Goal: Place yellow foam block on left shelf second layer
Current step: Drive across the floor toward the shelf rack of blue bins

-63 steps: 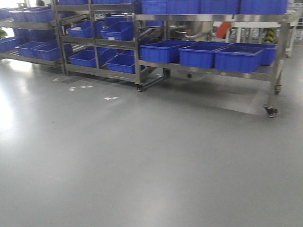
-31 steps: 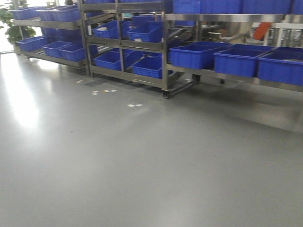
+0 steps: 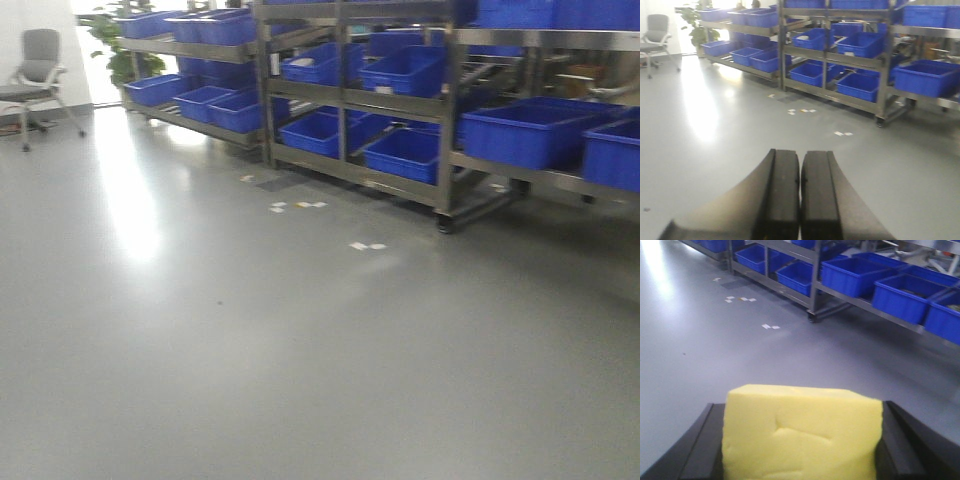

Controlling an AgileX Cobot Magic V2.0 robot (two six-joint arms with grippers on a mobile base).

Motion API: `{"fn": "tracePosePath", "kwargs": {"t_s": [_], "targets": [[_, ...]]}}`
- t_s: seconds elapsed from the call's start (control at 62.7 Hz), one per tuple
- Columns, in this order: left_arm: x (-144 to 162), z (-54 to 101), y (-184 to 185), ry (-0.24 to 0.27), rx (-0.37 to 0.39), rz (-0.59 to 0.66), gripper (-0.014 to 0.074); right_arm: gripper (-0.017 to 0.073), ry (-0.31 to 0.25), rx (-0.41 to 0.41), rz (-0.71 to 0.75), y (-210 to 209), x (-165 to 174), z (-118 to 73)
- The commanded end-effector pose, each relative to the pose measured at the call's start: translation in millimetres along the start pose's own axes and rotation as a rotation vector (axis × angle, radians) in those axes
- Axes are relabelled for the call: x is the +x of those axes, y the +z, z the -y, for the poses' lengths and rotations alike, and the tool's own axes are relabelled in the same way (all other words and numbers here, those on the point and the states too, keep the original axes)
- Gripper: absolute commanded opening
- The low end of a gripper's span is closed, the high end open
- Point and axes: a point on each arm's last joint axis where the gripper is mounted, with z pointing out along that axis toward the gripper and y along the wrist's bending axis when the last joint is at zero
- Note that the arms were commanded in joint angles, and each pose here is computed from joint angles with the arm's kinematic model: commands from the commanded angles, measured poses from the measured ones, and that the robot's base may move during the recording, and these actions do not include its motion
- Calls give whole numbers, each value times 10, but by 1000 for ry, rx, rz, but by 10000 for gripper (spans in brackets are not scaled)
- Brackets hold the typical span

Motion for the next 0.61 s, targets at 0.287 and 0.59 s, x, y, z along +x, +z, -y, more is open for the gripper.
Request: {"fn": "tracePosePath", "kwargs": {"t_s": [0.287, 0.59], "targets": [[11, 11, 11, -11, 17, 58, 136, 286, -25, 0, 92, -12, -155, -1], [11, 11, 11, -11, 17, 58, 136, 286, -25, 1, 89, -12, -152, 0]]}}
